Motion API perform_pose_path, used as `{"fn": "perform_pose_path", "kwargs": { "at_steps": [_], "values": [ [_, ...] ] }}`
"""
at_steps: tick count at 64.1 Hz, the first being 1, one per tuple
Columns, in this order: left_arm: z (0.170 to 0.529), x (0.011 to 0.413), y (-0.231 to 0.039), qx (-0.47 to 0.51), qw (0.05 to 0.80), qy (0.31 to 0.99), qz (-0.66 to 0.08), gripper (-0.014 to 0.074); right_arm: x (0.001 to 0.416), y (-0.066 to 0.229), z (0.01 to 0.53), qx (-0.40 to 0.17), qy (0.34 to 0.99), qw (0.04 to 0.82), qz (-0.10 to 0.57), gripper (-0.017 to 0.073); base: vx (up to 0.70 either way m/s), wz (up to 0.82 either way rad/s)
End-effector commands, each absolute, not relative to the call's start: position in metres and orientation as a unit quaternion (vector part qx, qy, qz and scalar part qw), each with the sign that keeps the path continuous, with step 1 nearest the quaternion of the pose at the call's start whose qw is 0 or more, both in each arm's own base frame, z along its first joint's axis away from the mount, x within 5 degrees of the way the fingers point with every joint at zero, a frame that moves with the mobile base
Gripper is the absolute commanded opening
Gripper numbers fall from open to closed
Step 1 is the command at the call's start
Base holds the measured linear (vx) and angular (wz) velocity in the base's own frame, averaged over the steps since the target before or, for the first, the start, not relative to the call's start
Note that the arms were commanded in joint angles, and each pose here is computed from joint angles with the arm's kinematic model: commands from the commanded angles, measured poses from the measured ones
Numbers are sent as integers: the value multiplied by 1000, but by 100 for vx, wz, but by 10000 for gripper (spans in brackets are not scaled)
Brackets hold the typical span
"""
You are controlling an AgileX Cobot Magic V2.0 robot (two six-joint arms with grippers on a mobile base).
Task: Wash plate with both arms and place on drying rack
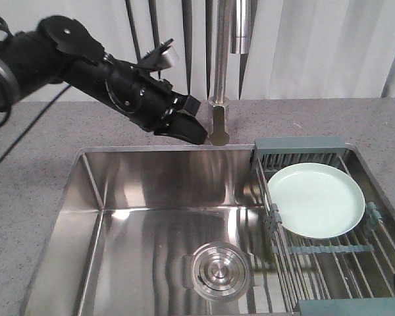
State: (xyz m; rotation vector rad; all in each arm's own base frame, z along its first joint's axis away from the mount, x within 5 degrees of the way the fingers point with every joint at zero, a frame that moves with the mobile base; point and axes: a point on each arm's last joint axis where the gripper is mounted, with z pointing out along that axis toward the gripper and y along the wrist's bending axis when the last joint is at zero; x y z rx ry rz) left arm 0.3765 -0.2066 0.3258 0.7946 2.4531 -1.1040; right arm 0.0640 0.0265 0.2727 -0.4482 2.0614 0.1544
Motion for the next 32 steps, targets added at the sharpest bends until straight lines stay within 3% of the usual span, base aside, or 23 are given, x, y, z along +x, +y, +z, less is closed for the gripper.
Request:
{"fn": "perform_pose_path", "kwargs": {
  "at_steps": [1, 16, 24, 32],
  "values": [
    [396, 339, -186, 304, 233, 855, -349, -6, 67, 26, 285, -177, 831, 524, 59, -4, 0, 0],
    [463, 255, -145, 317, 339, 838, -287, -6, 68, 26, 286, -174, 829, 529, 57, -4, 0, 0],
    [469, 205, -123, 299, 394, 824, -278, -6, 69, 25, 288, -169, 822, 541, 53, -4, 0, 0],
    [449, 153, -99, 266, 450, 808, -273, -6, 70, 24, 290, -164, 818, 549, 51, -4, 0, 0]
  ]
}}
